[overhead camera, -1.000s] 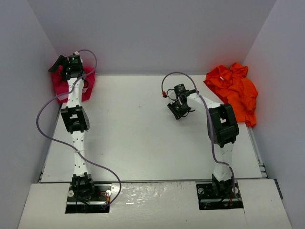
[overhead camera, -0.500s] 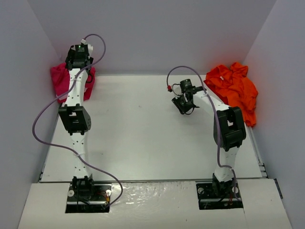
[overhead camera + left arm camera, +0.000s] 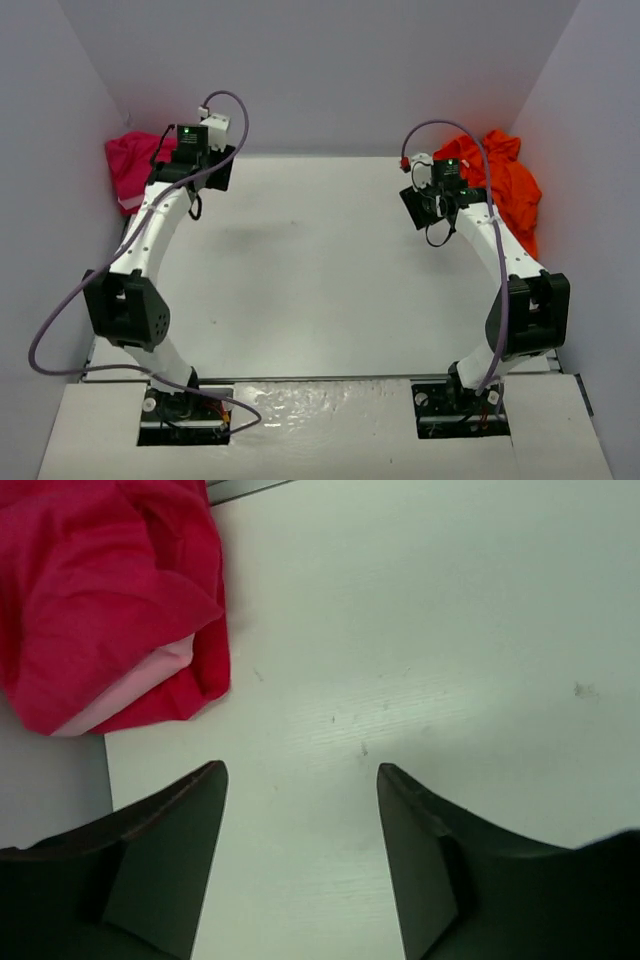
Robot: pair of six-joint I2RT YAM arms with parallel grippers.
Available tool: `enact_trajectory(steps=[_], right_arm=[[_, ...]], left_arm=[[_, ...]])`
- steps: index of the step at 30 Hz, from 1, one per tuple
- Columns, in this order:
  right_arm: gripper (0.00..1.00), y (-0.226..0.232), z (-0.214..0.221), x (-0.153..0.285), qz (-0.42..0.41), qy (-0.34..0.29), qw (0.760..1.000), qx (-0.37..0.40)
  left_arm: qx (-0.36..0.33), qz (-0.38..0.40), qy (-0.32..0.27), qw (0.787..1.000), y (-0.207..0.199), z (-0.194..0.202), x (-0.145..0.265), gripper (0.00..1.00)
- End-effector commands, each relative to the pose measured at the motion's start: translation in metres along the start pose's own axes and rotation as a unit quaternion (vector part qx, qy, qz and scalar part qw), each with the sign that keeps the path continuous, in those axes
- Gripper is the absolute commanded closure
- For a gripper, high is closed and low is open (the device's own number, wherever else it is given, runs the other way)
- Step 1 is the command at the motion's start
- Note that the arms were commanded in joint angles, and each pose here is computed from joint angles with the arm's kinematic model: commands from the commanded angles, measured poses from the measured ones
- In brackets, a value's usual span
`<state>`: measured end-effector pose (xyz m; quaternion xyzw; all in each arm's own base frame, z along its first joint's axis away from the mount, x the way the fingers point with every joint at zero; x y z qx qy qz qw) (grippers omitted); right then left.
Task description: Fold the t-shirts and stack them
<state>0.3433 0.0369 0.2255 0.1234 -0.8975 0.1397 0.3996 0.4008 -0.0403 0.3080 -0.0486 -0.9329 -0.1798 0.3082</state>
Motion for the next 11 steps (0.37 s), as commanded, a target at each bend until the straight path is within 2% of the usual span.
enact_trajectory(steps=[1, 3, 5, 6, 8, 11], right_arm=[[0.47, -0.008, -0.017, 0.028, 0.017, -0.068, 0.997, -0.040], [0.44, -0.013, -0.020, 0.041, 0.032, -0.085, 0.995, -0.045], [0.33, -0.019, -0.023, 0.053, 0.048, -0.102, 0.992, -0.053], [0.31, -0.021, -0.023, 0.055, 0.051, -0.104, 0.992, -0.056], [0.28, -0.027, -0.029, 0.069, 0.071, -0.124, 0.988, -0.058], [0.28, -0.044, -0.030, 0.081, 0.056, -0.165, 0.981, -0.087]], left_arm=[[0.029, -0.037, -0.117, 0.992, 0.017, 0.019, 0.039, 0.34], [0.031, -0.041, -0.116, 0.992, 0.013, 0.042, 0.044, 0.32], [0.034, -0.041, -0.109, 0.993, 0.011, 0.061, 0.047, 0.31], [0.034, -0.036, -0.108, 0.993, 0.008, 0.068, 0.048, 0.30], [0.033, -0.009, -0.103, 0.994, 0.001, 0.083, 0.048, 0.30], [0.038, 0.014, -0.100, 0.994, -0.005, 0.097, 0.044, 0.31]])
Point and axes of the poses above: each gripper's point midway between its finger pads, its own x axis back along the fingers, its own y axis along the line the jaws close on, z = x × y, the point moved 10 cm from there along x, back along the fingers, and after that the axes turned 7 degrees about -x, right-handed, at the moved point
